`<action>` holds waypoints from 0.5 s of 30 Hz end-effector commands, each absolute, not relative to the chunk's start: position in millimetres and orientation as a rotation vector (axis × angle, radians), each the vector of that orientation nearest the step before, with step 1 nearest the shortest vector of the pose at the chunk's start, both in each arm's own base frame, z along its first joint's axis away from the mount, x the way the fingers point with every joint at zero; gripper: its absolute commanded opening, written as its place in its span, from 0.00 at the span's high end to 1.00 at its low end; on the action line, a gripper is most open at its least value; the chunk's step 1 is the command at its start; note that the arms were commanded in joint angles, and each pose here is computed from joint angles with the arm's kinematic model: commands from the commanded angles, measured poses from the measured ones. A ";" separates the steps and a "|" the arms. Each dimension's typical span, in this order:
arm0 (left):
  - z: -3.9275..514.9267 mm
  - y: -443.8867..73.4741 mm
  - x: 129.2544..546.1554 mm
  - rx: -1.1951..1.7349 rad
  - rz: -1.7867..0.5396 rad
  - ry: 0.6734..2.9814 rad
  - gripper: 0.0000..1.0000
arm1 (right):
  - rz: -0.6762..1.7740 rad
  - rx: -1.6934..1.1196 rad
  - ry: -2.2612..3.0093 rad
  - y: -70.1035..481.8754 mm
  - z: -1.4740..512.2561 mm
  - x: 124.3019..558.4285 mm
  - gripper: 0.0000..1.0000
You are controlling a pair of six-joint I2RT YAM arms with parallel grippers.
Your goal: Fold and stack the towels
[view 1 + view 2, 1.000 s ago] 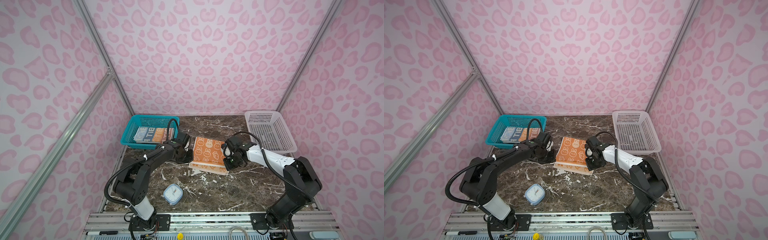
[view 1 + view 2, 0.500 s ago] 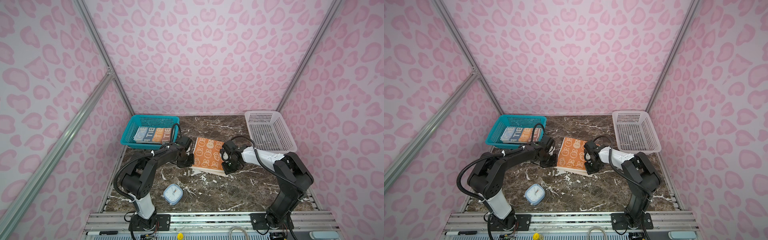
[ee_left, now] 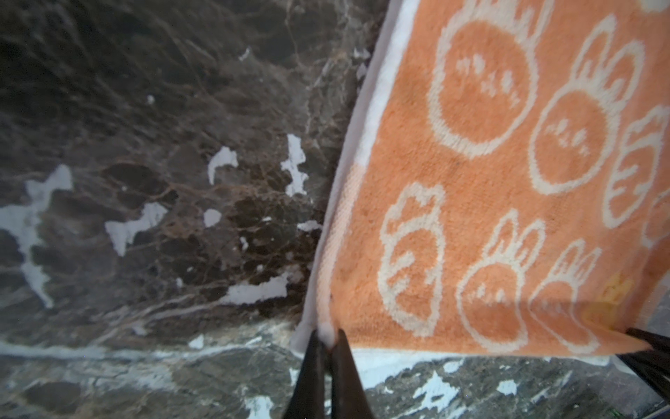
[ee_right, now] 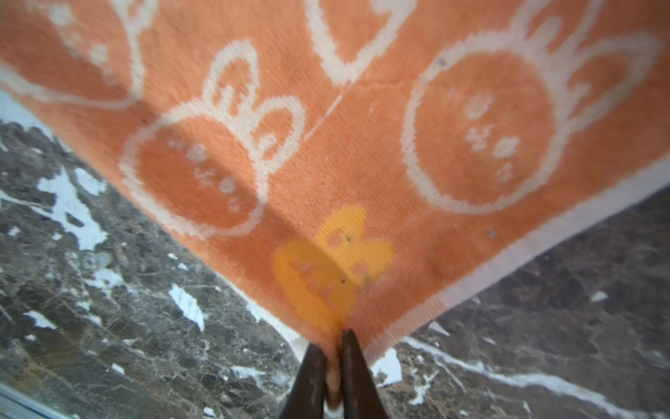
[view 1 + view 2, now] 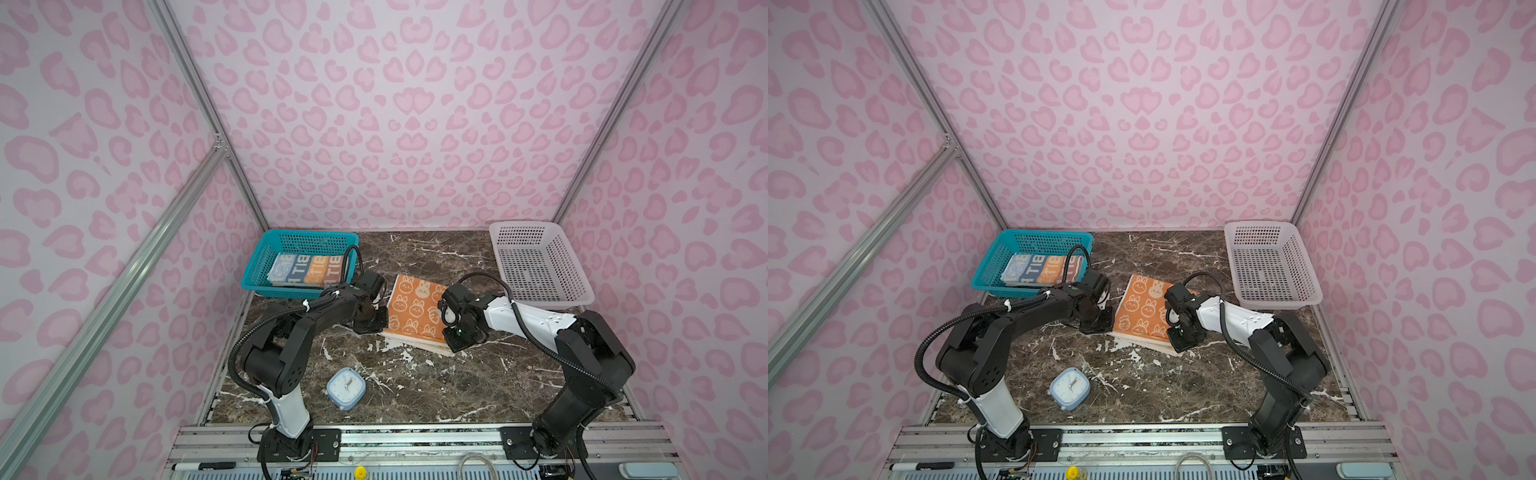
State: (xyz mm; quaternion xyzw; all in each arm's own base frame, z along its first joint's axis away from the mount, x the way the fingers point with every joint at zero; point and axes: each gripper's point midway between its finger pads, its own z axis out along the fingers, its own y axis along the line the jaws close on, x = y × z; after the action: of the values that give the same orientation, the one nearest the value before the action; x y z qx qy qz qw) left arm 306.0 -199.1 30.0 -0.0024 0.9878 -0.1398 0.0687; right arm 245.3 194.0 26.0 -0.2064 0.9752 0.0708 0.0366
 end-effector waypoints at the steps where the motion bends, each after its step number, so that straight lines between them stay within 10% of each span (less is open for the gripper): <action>1: 32.1 -199.4 306.8 0.017 -0.412 2.975 0.86 | 0.158 -0.627 3.030 186.8 17.7 239.9 0.80; 10: 58.7 -204.3 315.6 0.048 -0.436 2.924 0.48 | 0.199 -0.618 2.960 193.3 42.9 249.8 0.43; 15: 106.2 -225.5 337.4 0.073 -0.575 2.805 0.00 | 0.472 -0.439 2.859 204.8 75.9 270.2 0.24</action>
State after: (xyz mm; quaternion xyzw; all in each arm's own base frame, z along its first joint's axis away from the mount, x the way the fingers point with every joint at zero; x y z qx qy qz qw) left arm 329.8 -214.4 81.3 0.0184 0.9785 -0.1680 0.1184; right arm 262.9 194.4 64.5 -0.1769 0.9746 0.1047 0.0888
